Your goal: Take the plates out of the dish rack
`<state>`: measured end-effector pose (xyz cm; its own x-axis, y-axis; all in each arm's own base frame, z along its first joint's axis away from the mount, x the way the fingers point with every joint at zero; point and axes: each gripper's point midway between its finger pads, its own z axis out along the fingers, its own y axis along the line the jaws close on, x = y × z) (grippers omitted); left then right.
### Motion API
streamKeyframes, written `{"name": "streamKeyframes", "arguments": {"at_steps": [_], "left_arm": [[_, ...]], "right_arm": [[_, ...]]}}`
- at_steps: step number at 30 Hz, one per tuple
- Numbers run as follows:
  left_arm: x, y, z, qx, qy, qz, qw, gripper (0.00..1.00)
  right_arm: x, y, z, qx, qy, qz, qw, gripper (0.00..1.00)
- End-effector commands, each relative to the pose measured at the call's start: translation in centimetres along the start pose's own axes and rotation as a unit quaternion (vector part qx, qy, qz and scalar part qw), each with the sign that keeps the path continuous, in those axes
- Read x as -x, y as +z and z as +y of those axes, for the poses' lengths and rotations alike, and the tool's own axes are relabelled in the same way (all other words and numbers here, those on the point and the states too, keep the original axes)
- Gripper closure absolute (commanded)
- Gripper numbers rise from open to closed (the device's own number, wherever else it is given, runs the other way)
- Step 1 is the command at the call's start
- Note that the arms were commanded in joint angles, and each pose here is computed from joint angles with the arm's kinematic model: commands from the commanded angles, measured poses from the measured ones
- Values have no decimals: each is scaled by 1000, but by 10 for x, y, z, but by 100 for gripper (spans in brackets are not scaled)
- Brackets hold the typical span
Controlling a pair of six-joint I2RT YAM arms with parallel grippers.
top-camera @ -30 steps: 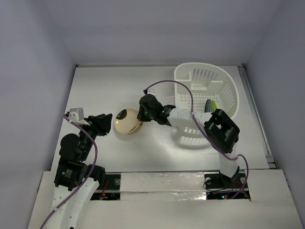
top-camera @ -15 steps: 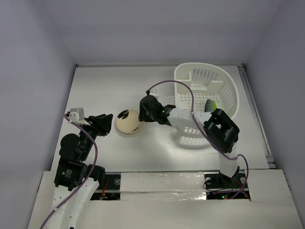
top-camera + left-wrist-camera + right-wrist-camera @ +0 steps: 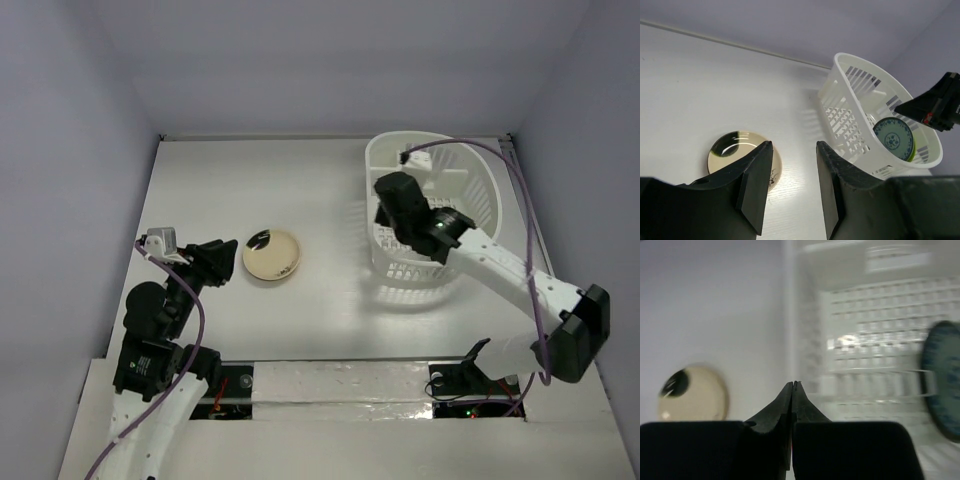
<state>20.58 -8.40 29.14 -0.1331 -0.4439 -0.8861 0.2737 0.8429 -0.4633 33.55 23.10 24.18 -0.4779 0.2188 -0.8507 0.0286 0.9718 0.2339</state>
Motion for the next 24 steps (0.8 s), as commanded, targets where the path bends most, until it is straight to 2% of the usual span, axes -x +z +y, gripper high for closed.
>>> {"name": "streamKeyframes", "arguments": {"at_steps": [1,3,5,6,10,20,24], "left_arm": [[24,-7,-17,-33,4,-40,999,63],[24,-8,-19,-38,4,-42,998,62],[26,-11,-21,-43,4,-46,998,62],[26,-11,-21,-41,4,-46,998,62],[26,-13,-22,-45,3,-48,998,62],[27,-14,-24,-48,3,-49,998,62],[26,-14,-26,-52,2,-46,998,62]], "right_arm": [[-18,-8,-112,-181,-73,29,980,100],[-17,-16,-147,-227,-77,42,970,100],[-18,-23,-169,-260,-86,53,960,87],[-18,-25,-174,-266,-89,58,958,77],[-15,-30,-183,-276,-99,68,954,65],[-25,-15,-194,-293,-111,92,945,66],[-26,-9,-191,-282,-105,91,949,68]]}}
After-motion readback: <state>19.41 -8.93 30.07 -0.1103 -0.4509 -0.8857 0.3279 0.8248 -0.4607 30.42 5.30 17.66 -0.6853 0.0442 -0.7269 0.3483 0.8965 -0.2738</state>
